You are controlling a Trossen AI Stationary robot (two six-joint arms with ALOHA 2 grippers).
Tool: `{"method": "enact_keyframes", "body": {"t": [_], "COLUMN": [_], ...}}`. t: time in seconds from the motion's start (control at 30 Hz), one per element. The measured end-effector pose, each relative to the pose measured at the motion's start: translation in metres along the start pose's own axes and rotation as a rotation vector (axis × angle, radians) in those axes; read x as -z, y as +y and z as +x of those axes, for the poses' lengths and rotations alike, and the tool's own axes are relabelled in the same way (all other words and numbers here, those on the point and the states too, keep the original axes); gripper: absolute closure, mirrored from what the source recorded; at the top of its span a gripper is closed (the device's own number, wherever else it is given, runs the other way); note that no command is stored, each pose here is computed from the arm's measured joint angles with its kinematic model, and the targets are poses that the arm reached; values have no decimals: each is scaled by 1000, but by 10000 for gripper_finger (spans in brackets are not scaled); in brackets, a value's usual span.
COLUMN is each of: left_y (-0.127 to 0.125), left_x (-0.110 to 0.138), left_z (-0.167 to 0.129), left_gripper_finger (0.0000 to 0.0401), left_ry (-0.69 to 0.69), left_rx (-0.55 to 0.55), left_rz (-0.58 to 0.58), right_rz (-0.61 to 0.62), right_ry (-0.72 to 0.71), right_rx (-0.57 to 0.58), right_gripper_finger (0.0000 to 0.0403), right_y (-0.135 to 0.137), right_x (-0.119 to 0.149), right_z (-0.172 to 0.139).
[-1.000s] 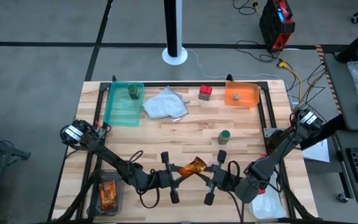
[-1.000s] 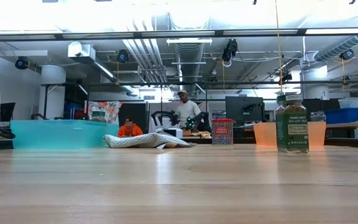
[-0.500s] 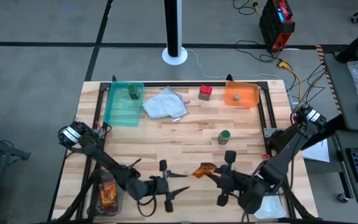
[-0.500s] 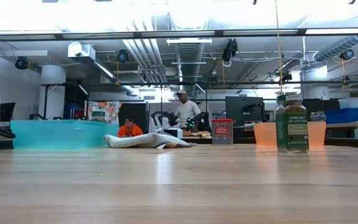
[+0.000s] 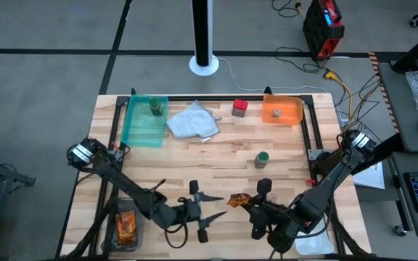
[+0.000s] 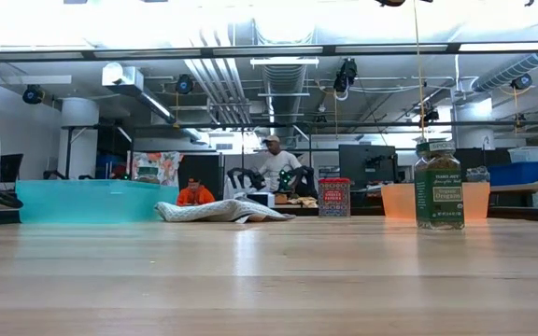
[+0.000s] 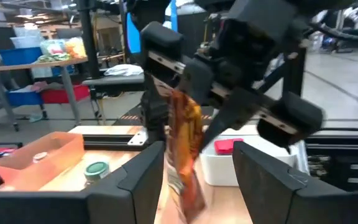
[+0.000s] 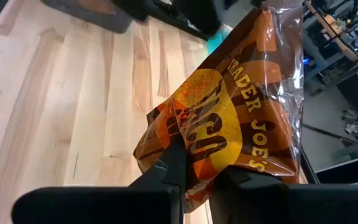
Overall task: Sort spices by type
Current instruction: Put the orange seasoning pack into the black bin
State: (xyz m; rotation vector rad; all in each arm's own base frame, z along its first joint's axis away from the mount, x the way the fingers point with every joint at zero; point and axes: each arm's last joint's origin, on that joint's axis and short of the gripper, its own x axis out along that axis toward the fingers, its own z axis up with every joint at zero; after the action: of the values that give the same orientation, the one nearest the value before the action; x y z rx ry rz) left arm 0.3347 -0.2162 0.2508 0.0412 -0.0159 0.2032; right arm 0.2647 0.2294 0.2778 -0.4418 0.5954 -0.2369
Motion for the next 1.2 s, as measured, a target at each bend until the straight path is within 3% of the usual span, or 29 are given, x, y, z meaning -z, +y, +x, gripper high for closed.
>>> {"method": "enact_keyframes", "body": {"t": [0.13,0.47,0.57,0.73,0.9,1.2], "left_y": [8,21,21,20,17,1], "left_x": [-10,-24,-25,-24,-23,-35], "left_z": [16,41,42,40,37,22], "left_gripper_finger": [216,213,250,381,397,400], "left_ry": [25,67,66,68,70,43], "left_rx": [-14,100,96,73,38,-25], "left_rz": [23,60,73,97,143,221], "right_rz": [4,3,3,4,78,132], "right_ry": [-3,-3,-3,0,11,15], "right_rx": [-2,-2,-2,-12,-46,-70], "right_gripper_finger": [374,374,374,374,361,257], "right_y": [0,0,0,0,1,1], "right_x": [-1,-1,-1,-1,-1,-1], "right_z": [0,0,0,0,0,-5]}}
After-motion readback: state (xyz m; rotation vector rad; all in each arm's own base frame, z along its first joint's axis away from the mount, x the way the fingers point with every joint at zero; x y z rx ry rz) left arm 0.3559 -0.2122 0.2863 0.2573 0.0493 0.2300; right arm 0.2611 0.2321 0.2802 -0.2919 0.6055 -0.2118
